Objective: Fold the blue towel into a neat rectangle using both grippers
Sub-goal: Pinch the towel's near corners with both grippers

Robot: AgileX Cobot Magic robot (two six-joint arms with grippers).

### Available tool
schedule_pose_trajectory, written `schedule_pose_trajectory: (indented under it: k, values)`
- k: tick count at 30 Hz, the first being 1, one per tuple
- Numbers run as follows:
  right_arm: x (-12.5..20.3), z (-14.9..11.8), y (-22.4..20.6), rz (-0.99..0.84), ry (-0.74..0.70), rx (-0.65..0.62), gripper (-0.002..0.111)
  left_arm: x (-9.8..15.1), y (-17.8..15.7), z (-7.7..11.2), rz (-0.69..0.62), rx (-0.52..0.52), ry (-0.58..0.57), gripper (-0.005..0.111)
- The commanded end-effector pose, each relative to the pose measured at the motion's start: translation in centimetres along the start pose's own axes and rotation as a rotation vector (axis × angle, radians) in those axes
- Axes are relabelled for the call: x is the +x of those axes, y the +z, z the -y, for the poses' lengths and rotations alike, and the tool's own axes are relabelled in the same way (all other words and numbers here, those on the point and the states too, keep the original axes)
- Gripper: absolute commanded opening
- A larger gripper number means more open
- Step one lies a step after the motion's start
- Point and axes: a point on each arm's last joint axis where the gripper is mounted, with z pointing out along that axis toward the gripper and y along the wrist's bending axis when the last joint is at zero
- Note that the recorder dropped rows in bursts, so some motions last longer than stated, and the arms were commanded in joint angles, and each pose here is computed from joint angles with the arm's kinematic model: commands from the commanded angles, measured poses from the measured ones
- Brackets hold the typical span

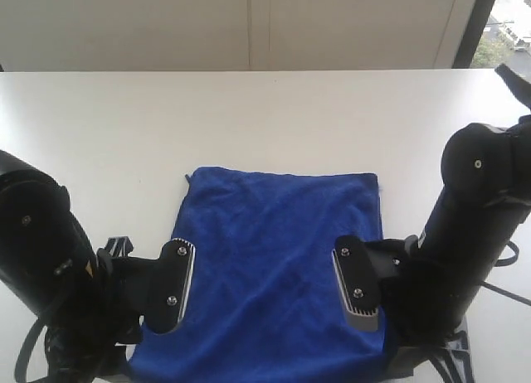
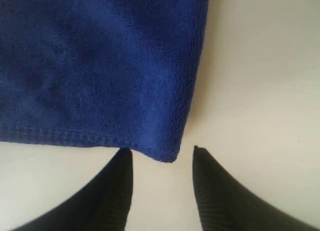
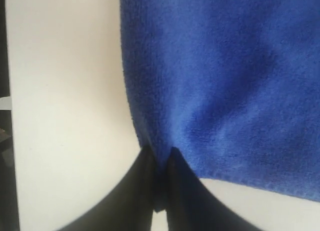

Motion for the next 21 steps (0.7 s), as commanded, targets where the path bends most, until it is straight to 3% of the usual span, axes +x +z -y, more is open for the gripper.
schedule_pose_trajectory:
  k: [1,21]
  values:
    - [0.5,0.2,-0.1,-0.051,0.036,0.04,0.007,-0.3,0.0,0.1,0.046,-0.018,-0.002,0.062]
    - [0.5,0.5,-0.1,-0.046,0.104,0.076,0.007,-1.0,2.5,0.3,0.081,0.106,0.039,0.059]
